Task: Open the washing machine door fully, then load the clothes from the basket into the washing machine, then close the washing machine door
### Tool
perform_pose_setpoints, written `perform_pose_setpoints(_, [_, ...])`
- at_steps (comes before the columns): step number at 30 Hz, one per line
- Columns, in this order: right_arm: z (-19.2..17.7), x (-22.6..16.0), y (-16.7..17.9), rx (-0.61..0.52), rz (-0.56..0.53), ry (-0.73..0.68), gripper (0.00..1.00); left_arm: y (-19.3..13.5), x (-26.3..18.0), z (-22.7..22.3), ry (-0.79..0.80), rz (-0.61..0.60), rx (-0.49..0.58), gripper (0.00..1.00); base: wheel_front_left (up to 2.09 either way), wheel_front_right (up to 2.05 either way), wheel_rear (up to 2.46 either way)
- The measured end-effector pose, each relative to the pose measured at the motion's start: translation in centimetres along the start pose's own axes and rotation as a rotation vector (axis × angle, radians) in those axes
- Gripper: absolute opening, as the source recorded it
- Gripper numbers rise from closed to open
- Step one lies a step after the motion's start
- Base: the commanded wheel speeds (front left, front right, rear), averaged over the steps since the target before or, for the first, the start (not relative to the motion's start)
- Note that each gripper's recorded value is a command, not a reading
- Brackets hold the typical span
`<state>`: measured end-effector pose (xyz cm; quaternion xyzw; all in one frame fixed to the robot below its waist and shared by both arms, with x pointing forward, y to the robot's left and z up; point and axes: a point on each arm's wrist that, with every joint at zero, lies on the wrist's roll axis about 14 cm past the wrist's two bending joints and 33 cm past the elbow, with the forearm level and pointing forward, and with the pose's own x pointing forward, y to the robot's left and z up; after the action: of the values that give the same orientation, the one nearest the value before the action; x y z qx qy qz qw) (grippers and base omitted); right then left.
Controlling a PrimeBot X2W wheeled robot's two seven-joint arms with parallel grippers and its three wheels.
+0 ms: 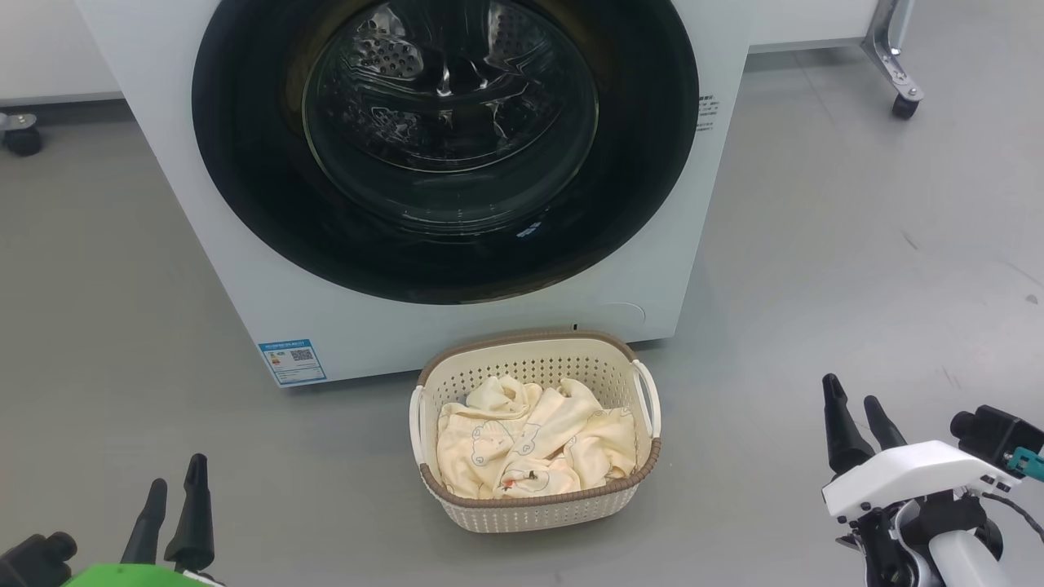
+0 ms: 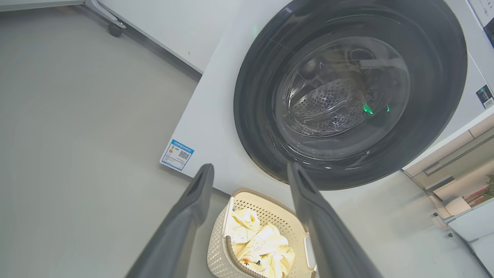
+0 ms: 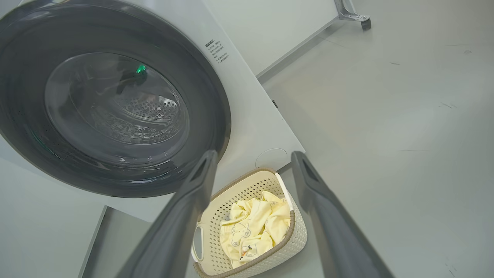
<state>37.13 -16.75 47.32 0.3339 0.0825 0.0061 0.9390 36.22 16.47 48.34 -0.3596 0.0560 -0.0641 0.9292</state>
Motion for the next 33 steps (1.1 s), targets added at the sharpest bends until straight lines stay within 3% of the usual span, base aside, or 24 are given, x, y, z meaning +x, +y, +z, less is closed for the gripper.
perform_pose_setpoints(33, [-0.6, 0.2, 3.7, -0.488, 0.139, -0.021, 1.0, -0.6, -0.4, 0.3, -0.018, -0.071, 0.485, 1.0, 0.0, 0.0, 0.0])
